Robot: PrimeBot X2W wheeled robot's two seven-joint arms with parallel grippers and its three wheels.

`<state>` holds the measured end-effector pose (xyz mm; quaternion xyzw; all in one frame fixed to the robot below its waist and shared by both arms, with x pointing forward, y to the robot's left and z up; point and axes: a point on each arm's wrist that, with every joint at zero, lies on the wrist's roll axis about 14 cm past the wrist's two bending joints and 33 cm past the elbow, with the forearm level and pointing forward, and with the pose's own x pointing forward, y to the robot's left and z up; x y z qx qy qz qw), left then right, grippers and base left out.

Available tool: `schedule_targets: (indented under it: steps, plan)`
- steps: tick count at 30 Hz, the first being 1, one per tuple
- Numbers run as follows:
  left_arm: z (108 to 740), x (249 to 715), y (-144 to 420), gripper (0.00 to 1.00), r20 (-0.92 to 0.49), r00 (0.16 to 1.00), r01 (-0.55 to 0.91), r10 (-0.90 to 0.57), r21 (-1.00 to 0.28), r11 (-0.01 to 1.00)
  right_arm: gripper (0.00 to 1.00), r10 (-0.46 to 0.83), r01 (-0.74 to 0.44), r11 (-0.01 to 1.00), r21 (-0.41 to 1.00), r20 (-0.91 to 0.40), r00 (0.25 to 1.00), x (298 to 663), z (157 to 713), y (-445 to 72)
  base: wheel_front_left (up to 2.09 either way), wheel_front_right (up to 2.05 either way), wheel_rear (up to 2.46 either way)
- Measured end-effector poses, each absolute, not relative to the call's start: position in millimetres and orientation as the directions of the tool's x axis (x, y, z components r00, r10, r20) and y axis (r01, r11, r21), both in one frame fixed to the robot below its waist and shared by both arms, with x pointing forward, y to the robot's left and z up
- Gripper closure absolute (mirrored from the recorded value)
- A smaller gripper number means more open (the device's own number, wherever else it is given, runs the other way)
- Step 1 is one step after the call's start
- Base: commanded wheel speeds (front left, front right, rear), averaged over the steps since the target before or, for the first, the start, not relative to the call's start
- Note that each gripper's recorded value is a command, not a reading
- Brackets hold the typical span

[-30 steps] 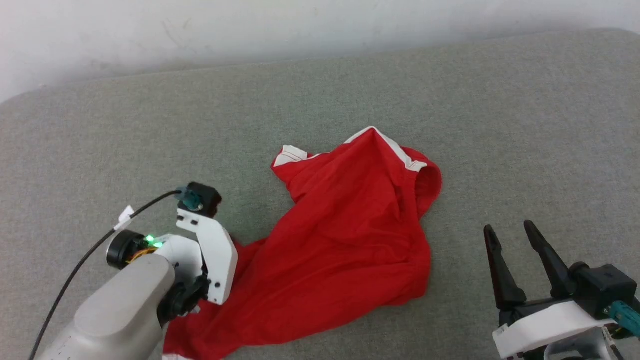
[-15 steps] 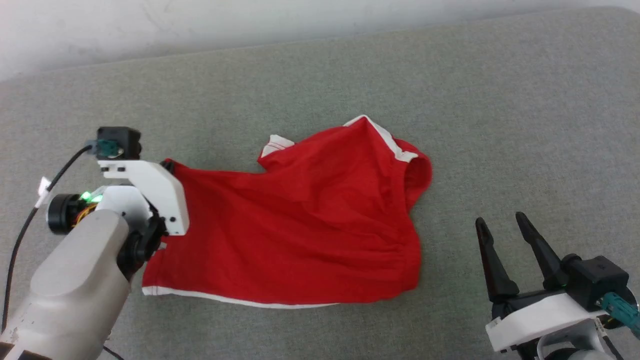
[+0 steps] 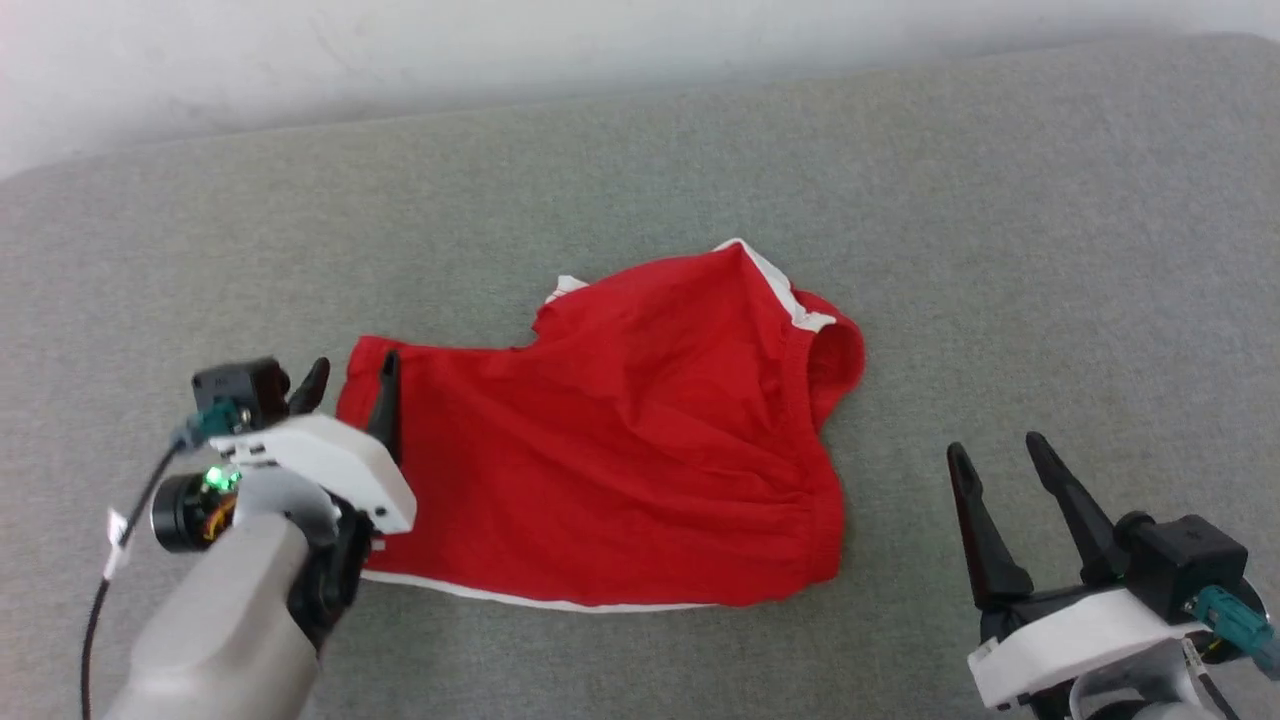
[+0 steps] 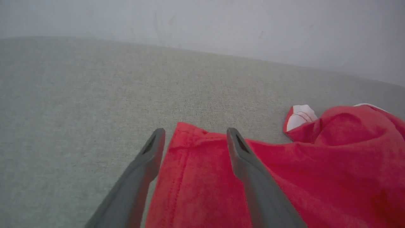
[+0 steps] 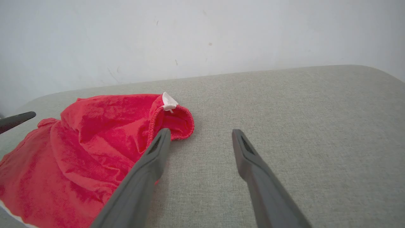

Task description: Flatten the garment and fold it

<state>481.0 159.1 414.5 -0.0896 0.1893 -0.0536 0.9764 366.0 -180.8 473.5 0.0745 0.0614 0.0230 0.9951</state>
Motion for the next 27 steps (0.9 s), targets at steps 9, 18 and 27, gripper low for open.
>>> schedule_targets:
  steps: [9,18,27]
  plan:
    - [481,446,179,0.00,-0.080,0.997,0.012,-0.025,-0.154,0.988,0.00,0.137,-0.108,0.979,0.171,-0.169,0.976,354,470,-156,0.00,0.00,0.00]
    - [510,394,195,0.00,0.049,0.996,-0.069,0.076,-0.129,0.989,0.00,0.316,-0.236,0.941,0.241,-0.390,0.865,336,431,-104,0.00,0.00,0.00]
    - [508,379,199,0.00,0.056,0.993,-0.091,0.100,-0.140,0.986,1.00,0.404,-0.307,0.912,0.273,-0.462,0.789,344,417,-83,0.00,0.00,0.00]
